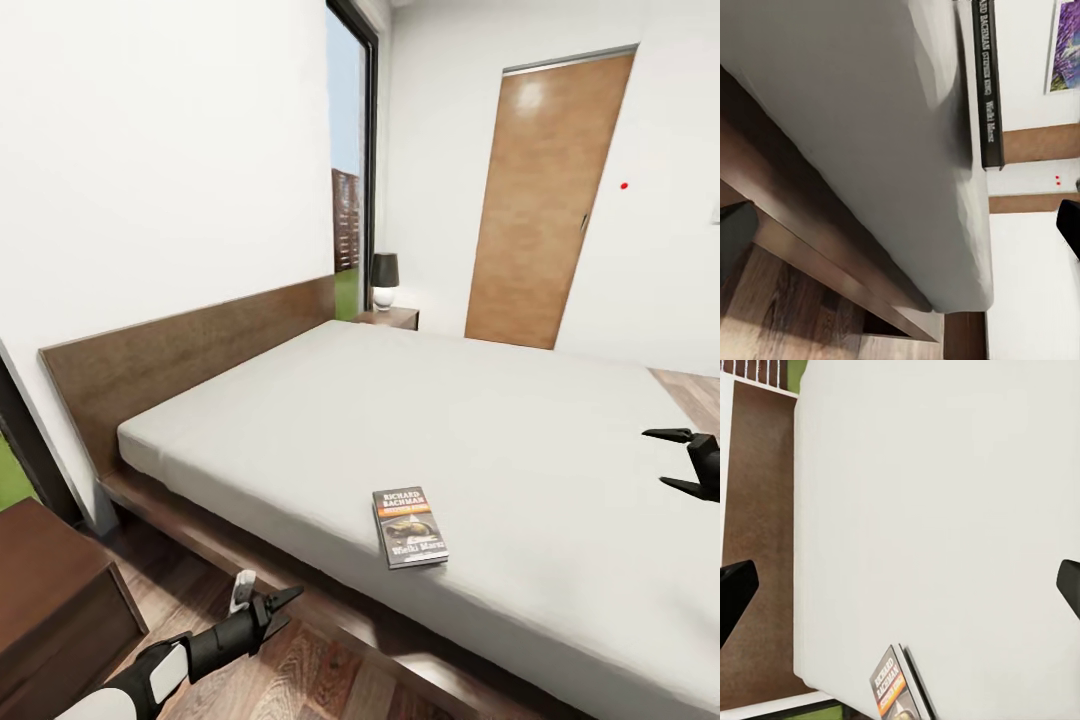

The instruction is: In the bedroom, move the book from the bed onto either nightstand, and place the two sandals side by side next to the bed.

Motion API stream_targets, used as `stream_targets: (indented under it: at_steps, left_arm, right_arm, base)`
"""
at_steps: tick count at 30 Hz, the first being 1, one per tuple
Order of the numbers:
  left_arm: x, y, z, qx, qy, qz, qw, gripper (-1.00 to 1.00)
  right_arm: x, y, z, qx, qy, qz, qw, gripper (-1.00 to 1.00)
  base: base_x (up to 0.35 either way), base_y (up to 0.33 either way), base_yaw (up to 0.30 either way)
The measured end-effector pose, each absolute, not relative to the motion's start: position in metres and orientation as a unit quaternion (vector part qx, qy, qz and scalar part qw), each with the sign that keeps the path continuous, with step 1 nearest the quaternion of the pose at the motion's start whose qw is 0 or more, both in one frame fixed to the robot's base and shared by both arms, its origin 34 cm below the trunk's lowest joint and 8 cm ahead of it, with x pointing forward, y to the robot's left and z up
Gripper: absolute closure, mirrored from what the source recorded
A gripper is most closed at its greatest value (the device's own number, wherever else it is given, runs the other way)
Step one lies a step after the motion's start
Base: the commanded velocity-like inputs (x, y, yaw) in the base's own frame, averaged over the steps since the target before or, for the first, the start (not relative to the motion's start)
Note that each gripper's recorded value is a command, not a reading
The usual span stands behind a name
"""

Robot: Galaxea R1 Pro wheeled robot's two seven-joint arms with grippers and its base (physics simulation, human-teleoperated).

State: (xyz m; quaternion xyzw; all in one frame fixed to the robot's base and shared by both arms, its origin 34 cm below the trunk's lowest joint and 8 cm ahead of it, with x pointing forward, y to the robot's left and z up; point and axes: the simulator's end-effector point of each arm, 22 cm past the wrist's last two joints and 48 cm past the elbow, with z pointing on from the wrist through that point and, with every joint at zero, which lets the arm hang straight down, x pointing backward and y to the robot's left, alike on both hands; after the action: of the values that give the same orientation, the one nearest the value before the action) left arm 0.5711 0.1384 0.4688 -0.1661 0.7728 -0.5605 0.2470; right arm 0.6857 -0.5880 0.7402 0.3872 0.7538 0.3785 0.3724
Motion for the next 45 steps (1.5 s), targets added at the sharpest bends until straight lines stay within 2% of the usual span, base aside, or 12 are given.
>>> stream_targets:
  at_steps: [17,45]
  left_arm:
    - [0.569,0.11,0.491,-0.153,0.74,-0.607,0.247,-1.0]
    - [0.562,0.103,0.512,-0.137,0.708,-0.646,0.249,-1.0]
  right_arm:
    - [0.686,-0.589,0.741,0.388,0.752,0.38,0.373,-1.0]
    - [0.684,-0.582,0.743,0.383,0.755,0.39,0.362,-1.0]
  base:
    - [0.0,0.0,0.0]
    - [0.0,0.0,0.0]
